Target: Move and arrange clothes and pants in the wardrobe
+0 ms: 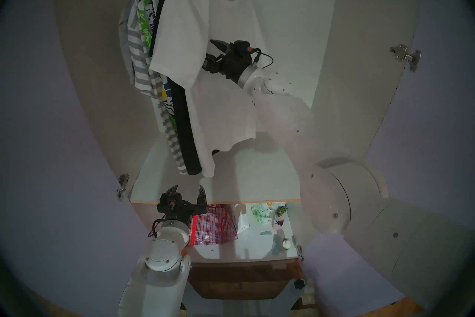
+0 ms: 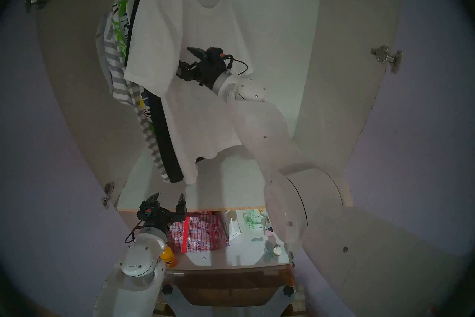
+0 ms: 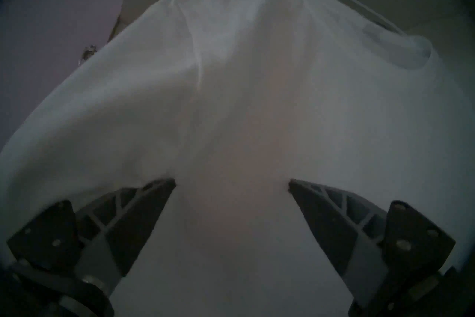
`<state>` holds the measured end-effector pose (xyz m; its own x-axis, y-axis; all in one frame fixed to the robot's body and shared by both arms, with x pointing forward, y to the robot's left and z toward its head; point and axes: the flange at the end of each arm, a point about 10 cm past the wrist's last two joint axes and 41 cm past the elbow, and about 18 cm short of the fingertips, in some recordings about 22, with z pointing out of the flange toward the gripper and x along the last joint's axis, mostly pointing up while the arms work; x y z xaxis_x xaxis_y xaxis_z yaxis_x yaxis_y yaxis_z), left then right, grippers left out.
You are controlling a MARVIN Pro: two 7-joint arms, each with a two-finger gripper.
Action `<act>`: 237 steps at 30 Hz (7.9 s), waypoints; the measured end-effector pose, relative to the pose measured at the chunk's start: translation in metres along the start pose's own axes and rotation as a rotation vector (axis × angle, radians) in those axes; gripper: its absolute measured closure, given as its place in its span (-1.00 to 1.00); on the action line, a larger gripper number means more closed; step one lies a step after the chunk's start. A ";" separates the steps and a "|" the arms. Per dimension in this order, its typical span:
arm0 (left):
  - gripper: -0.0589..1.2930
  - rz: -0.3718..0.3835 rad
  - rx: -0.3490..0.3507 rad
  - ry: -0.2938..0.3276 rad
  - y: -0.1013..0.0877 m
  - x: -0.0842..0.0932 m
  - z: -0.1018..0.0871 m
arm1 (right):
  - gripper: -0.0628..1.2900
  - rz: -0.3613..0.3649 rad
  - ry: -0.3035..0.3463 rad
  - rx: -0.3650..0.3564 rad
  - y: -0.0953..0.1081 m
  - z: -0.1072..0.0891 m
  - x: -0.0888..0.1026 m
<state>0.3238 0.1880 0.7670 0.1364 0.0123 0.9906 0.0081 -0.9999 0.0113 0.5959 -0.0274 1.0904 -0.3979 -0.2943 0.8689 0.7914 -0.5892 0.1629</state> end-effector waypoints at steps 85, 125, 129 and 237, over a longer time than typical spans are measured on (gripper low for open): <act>-0.93 -0.194 -0.607 -0.182 0.104 0.058 0.048 | -0.88 0.160 -0.452 -0.755 -0.038 -0.353 -0.034; -0.93 0.156 -0.093 0.309 0.249 0.181 0.197 | -0.88 0.161 -0.445 -0.755 -0.037 -0.352 -0.033; -0.93 0.134 -0.051 0.299 0.227 0.201 0.217 | -0.88 0.161 -0.445 -0.755 -0.037 -0.351 -0.033; -0.91 -0.090 -0.005 -0.153 -0.132 -0.022 0.224 | -0.88 0.174 -0.464 -0.768 -0.036 -0.358 -0.041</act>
<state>0.5412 0.3214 0.7130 0.2841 0.1018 0.9534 0.0218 -0.9948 0.0998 0.4179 -0.2635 0.8813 0.0557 -0.1917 0.9799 0.2298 -0.9526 -0.1994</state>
